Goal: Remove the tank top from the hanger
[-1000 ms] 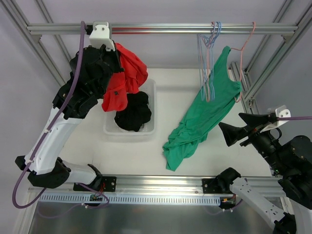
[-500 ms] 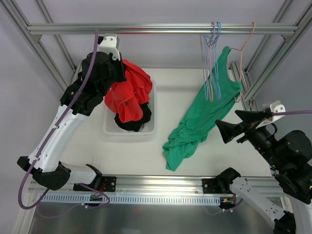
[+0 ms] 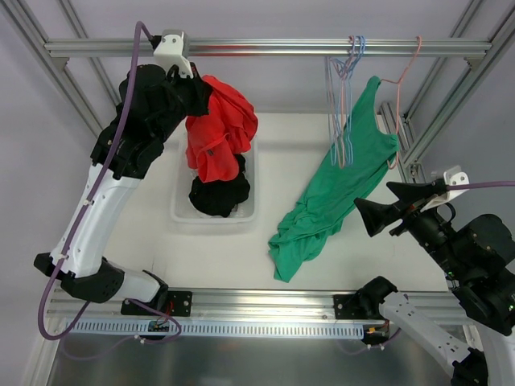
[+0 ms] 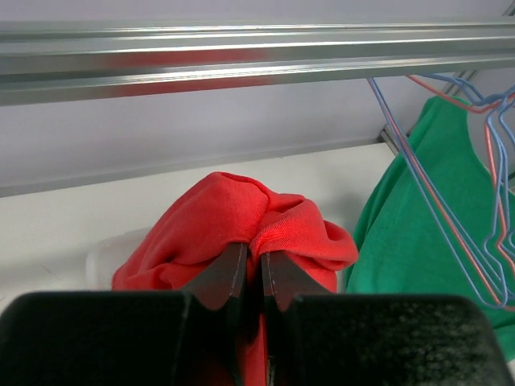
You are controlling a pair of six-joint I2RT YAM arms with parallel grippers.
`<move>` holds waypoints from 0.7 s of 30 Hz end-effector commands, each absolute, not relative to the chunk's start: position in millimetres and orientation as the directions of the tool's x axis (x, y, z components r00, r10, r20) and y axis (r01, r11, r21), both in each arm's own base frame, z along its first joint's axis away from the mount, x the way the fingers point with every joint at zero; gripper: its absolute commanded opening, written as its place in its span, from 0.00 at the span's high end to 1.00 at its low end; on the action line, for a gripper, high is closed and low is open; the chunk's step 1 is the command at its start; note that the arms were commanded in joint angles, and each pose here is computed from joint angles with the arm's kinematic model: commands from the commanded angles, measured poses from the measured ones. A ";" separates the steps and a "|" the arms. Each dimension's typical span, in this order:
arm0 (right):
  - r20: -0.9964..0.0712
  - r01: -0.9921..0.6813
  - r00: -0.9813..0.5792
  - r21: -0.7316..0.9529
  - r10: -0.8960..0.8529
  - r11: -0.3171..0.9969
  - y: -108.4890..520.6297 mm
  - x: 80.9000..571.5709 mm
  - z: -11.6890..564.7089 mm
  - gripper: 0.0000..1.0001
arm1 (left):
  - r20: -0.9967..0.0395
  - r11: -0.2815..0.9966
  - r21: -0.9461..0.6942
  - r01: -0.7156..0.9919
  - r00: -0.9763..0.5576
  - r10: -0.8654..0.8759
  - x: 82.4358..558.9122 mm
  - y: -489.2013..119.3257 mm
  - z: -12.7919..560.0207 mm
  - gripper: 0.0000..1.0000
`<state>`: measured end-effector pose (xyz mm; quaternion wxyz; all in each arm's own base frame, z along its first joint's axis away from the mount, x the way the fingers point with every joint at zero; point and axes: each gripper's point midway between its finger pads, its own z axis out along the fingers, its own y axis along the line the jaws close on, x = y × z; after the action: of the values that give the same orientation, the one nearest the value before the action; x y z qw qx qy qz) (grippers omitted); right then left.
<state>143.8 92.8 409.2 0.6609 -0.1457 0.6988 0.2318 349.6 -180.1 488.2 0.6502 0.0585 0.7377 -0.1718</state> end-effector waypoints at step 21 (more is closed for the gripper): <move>-0.987 -0.549 -0.095 0.158 0.127 0.821 108.3 149.3 396.0 0.00 | -0.621 0.966 -0.260 -0.019 -0.763 -0.182 432.4 -170.6 157.1 1.00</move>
<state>152.0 105.1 384.0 0.6396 -0.1561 0.7142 0.2377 445.1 -147.7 200.8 0.4006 -0.0535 0.9106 -0.0865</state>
